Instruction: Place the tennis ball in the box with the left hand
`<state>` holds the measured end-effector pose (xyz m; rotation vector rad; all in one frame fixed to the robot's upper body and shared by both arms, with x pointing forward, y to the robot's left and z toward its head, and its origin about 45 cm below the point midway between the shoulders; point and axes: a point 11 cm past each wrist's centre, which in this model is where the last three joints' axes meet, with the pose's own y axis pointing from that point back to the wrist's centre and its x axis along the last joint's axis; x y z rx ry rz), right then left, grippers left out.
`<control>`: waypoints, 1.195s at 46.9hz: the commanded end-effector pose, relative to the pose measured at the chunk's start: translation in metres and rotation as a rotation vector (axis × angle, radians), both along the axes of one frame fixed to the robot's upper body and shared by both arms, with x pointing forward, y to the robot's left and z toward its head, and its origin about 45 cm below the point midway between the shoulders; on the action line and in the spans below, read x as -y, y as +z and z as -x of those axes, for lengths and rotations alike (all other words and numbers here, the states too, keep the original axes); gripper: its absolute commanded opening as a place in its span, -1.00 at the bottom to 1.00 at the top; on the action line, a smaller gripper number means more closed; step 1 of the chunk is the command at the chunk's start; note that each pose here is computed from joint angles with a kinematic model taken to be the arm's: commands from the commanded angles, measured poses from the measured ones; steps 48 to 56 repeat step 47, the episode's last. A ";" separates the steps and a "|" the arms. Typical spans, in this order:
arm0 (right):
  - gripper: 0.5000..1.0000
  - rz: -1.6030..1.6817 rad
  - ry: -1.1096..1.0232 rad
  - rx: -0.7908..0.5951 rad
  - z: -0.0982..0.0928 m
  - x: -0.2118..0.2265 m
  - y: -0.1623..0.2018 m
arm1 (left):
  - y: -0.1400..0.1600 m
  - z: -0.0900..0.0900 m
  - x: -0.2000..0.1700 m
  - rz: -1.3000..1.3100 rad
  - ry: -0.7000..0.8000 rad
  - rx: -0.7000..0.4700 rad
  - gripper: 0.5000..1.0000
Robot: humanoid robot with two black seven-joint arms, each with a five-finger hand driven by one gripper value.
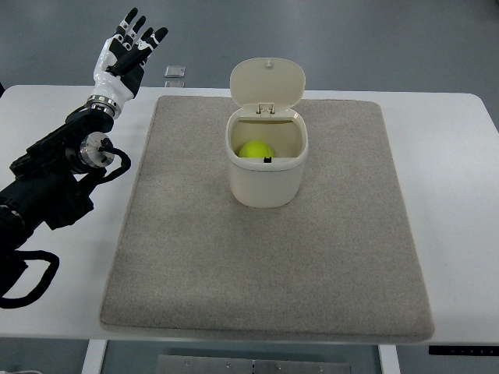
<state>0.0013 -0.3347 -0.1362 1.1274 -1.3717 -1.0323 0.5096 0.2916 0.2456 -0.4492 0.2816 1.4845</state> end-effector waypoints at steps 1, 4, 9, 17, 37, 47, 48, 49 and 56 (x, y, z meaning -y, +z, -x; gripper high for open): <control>0.61 0.000 0.000 0.000 0.000 0.000 0.000 | -0.004 0.001 -0.008 0.017 0.026 -0.010 0.97; 0.60 0.000 0.000 0.000 0.000 0.000 0.000 | -0.007 0.002 -0.010 0.023 0.035 -0.016 0.97; 0.60 0.000 0.000 0.000 0.000 0.000 0.000 | -0.008 0.003 -0.013 0.023 0.039 -0.018 0.97; 0.60 0.000 0.000 0.000 0.000 0.000 0.000 | -0.008 0.004 -0.017 0.018 0.047 -0.020 0.97; 0.60 0.000 0.000 0.000 0.000 0.000 0.000 | -0.012 0.004 -0.027 0.004 0.075 -0.032 0.97; 0.60 -0.014 -0.016 0.002 0.000 -0.004 0.000 | -0.010 0.003 -0.024 0.003 0.070 -0.028 0.97; 0.60 -0.014 -0.016 0.002 0.000 -0.004 0.000 | -0.010 0.003 -0.024 0.003 0.070 -0.028 0.97; 0.60 -0.014 -0.016 0.002 0.000 -0.004 0.000 | -0.010 0.003 -0.024 0.003 0.070 -0.028 0.97; 0.60 -0.014 -0.016 0.002 0.000 -0.004 0.000 | -0.010 0.003 -0.024 0.003 0.070 -0.028 0.97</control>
